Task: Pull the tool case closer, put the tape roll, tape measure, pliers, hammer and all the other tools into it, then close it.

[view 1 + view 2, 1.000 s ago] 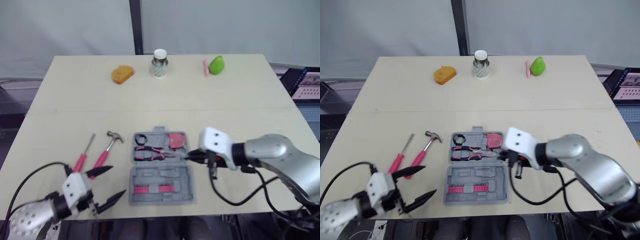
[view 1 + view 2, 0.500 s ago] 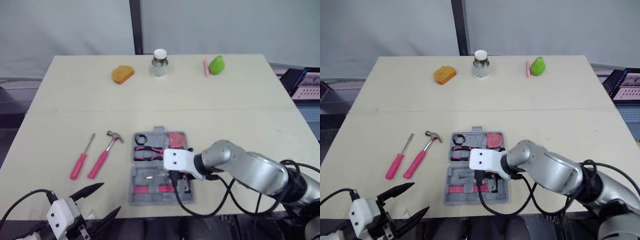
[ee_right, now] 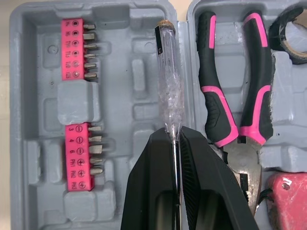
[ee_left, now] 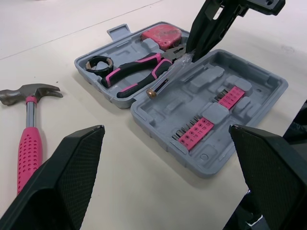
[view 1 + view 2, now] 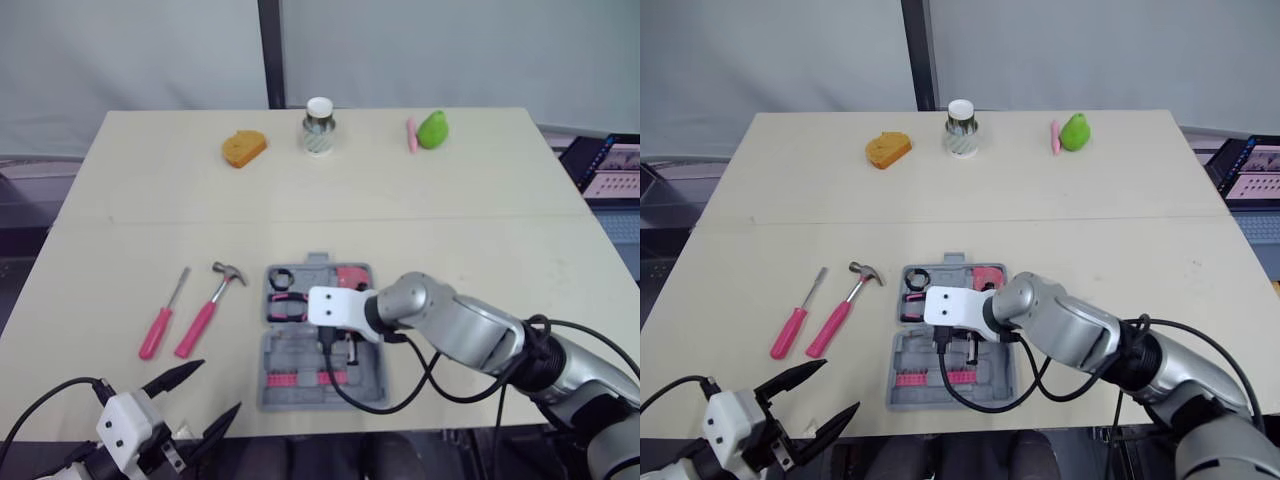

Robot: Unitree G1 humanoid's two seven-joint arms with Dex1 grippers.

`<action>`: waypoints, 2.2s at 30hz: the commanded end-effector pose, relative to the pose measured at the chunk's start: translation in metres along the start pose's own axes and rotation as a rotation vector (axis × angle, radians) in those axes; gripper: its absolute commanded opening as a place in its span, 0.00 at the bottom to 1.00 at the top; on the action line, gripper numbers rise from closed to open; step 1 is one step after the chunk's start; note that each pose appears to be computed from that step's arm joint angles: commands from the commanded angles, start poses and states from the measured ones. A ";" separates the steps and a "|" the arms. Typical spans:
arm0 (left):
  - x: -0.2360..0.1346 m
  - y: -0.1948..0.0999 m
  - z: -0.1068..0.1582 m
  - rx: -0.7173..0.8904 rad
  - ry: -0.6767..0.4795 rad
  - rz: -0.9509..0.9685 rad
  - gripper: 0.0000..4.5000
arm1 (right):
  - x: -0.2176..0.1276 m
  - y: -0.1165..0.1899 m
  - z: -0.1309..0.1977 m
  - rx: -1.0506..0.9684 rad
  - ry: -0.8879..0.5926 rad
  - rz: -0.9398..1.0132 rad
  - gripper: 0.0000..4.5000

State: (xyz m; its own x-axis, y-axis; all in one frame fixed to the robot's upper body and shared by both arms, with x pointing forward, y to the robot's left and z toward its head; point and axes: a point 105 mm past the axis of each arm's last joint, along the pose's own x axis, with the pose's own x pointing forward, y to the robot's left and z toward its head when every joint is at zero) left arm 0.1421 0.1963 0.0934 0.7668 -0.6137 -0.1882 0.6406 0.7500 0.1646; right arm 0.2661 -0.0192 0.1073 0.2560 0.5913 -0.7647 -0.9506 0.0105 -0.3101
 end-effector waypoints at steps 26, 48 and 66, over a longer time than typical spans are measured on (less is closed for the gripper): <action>0.007 0.000 0.015 0.021 -0.014 0.023 1.00 | 0.020 0.009 0.000 -0.041 -0.022 0.024 0.01; 0.016 0.006 0.017 0.026 -0.043 0.023 1.00 | -0.002 0.006 0.016 0.059 -0.285 -0.016 0.99; 0.031 0.017 0.018 0.076 -0.061 -0.062 1.00 | 0.027 0.009 -0.011 0.306 -0.610 -0.129 0.01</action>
State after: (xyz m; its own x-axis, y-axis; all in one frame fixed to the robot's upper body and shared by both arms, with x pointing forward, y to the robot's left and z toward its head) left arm 0.1797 0.1867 0.1028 0.7322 -0.6634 -0.1544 0.6802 0.7001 0.2173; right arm 0.2677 -0.0166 0.0697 0.3102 0.9077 -0.2827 -0.9506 0.2924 -0.1041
